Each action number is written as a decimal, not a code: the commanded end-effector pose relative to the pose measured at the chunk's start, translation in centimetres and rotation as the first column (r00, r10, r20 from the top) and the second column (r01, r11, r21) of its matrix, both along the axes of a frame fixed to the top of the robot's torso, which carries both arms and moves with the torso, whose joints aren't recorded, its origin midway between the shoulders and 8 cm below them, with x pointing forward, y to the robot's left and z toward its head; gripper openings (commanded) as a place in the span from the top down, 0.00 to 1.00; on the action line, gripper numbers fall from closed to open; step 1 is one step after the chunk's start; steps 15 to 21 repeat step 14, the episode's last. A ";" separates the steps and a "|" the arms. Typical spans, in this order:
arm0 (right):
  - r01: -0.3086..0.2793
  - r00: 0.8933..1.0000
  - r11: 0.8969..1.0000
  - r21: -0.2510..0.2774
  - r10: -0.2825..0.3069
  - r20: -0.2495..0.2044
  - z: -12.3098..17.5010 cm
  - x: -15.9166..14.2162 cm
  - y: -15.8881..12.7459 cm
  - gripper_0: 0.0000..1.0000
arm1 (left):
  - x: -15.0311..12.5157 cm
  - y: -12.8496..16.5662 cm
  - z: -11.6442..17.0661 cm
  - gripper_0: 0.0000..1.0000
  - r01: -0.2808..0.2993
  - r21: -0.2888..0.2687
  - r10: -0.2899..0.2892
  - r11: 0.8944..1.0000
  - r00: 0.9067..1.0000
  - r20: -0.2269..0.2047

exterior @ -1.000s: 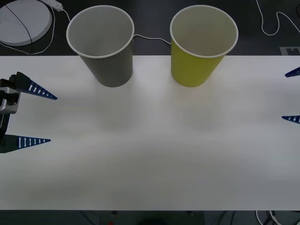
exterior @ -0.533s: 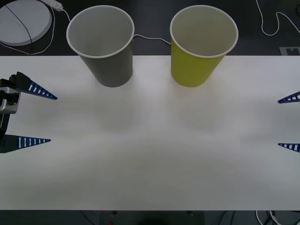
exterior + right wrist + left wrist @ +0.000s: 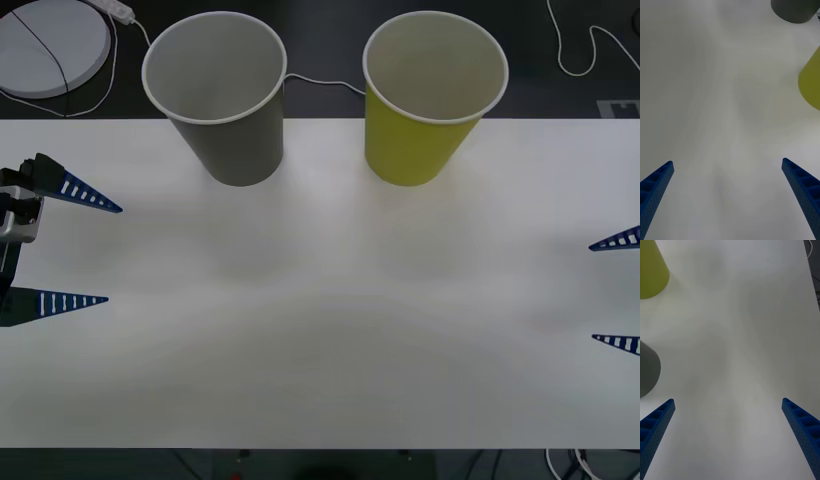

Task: Put the can into the green bin and the plastic bottle into the gray bin

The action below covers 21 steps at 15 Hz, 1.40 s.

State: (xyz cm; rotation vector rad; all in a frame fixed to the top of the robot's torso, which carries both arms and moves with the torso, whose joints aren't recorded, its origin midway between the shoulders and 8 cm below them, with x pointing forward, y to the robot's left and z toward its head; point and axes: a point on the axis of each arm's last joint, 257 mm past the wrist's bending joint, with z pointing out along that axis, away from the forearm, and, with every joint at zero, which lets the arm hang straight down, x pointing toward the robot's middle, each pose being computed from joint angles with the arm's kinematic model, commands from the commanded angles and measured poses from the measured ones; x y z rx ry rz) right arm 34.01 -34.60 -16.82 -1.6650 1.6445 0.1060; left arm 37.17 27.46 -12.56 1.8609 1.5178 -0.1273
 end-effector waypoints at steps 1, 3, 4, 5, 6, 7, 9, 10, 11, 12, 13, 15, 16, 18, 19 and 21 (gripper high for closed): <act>0.007 1.000 1.000 -0.012 -0.008 -0.011 -0.5 -0.1 -0.3 0.00 | 0.0 0.0 0.0 0.00 0.000 0.000 0.000 1.000 1.000 0.000; 0.002 1.000 1.000 -0.013 -0.003 -0.017 -0.8 -0.1 -0.1 0.00 | 0.0 0.0 0.0 0.00 0.000 0.000 0.000 1.000 1.000 0.000; -0.003 1.000 1.000 -0.013 0.003 -0.018 -0.9 -0.2 0.1 0.00 | 0.0 0.0 0.0 0.00 0.000 0.000 0.000 1.000 1.000 0.000; -0.008 1.000 1.000 -0.012 0.008 -0.018 -0.9 -0.2 0.2 0.00 | 0.0 0.0 0.0 0.00 0.000 0.000 0.000 1.000 1.000 0.000; -0.016 1.000 1.000 -0.009 0.016 -0.019 -1.0 -0.3 0.4 0.00 | 0.0 0.0 0.0 0.00 0.000 0.000 0.000 1.000 1.000 0.000; -0.021 1.000 1.000 -0.003 0.021 -0.022 -1.1 -0.4 0.6 0.00 | 0.0 0.0 0.0 0.00 0.000 0.000 0.000 1.000 1.000 0.000; -0.021 0.999 1.000 0.006 0.021 -0.026 -1.0 -0.5 0.8 0.00 | 0.0 0.0 0.0 0.00 0.000 0.000 0.000 1.000 1.000 0.000; -0.021 0.999 1.000 0.006 0.021 -0.026 -1.0 -0.5 0.8 0.00 | 0.0 0.0 0.0 0.00 0.000 0.000 0.000 1.000 1.000 0.000; -0.021 0.999 1.000 0.006 0.021 -0.026 -1.0 -0.5 0.8 0.00 | 0.0 0.0 0.0 0.00 0.000 0.000 0.000 1.000 1.000 0.000; -0.021 0.999 1.000 0.006 0.021 -0.026 -1.0 -0.5 0.8 0.00 | 0.0 0.0 0.0 0.00 0.000 0.000 0.000 1.000 1.000 0.000; -0.021 0.999 1.000 0.006 0.021 -0.026 -1.0 -0.5 0.8 0.00 | 0.0 0.0 0.0 0.00 0.000 0.000 0.000 1.000 1.000 0.000; -0.021 0.999 1.000 0.006 0.021 -0.026 -1.0 -0.5 0.8 0.00 | 0.0 0.0 0.0 0.00 0.000 0.000 0.000 1.000 1.000 0.000; -0.021 0.999 1.000 0.006 0.021 -0.026 -1.0 -0.5 0.8 0.00 | 0.0 0.0 0.0 0.00 0.000 0.000 0.000 1.000 1.000 0.000; -0.021 0.999 1.000 0.006 0.021 -0.026 -1.0 -0.5 0.8 0.00 | 0.0 0.0 0.0 0.00 0.000 0.000 0.000 1.000 1.000 0.000; -0.021 0.999 1.000 0.006 0.021 -0.026 -1.0 -0.5 0.8 0.00 | 0.0 0.0 0.0 0.00 0.000 0.000 0.000 1.000 1.000 0.000; -0.021 0.999 1.000 0.006 0.021 -0.026 -1.0 -0.5 0.8 0.00 | 0.0 0.0 0.0 0.00 0.000 0.000 0.000 1.000 1.000 0.000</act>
